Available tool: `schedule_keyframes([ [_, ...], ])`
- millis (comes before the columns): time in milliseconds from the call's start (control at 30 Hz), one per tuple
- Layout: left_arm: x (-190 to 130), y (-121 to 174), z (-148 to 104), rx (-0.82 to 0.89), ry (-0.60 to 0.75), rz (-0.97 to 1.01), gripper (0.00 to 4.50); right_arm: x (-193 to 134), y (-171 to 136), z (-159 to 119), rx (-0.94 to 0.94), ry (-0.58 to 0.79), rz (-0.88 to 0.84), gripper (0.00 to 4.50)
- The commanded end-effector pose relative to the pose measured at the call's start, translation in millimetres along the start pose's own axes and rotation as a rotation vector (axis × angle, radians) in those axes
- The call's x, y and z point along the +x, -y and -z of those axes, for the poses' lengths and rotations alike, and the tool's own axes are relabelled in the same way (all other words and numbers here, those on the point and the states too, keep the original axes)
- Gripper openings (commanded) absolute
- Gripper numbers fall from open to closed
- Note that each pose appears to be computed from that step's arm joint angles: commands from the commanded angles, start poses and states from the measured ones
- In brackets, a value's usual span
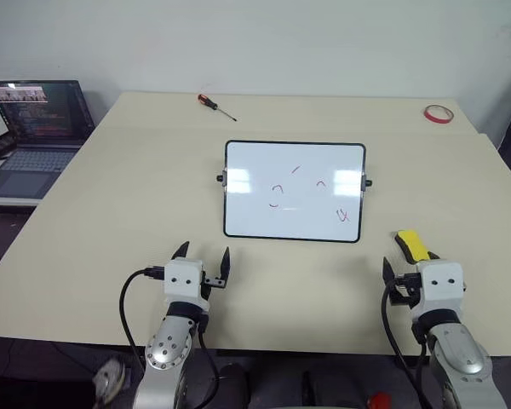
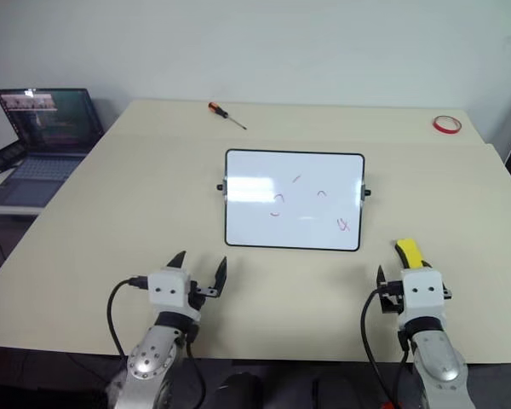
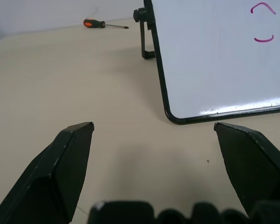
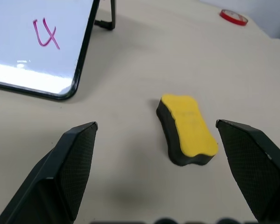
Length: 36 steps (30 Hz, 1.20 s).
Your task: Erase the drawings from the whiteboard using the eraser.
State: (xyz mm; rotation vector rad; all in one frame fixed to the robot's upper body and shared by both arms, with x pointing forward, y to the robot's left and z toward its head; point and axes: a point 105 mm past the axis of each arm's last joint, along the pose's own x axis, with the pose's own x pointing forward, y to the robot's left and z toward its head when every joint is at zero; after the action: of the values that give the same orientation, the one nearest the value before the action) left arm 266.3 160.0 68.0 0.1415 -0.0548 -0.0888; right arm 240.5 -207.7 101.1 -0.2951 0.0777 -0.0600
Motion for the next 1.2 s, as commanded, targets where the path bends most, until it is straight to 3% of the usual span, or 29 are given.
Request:
schedule_keyframes([
  [33,2.5,3.5,-5.4,-0.017,0.044,0.003,4.50,4.2,7.2,-13.3,-0.050,0.047,0.026,4.45],
  [300,-2.3,7.3,13.8,-0.017,0.014,0.028,4.50,-7.7,7.2,-4.5,-0.017,0.002,0.032,4.45],
  [733,6.6,-2.0,17.8,0.003,0.050,0.027,4.50,-6.0,14.8,7.3,0.014,-0.026,0.095,4.45],
  [1200,8.2,-13.0,10.2,0.039,0.065,0.024,4.50,-3.1,0.3,7.9,0.048,-0.023,0.059,4.45],
])
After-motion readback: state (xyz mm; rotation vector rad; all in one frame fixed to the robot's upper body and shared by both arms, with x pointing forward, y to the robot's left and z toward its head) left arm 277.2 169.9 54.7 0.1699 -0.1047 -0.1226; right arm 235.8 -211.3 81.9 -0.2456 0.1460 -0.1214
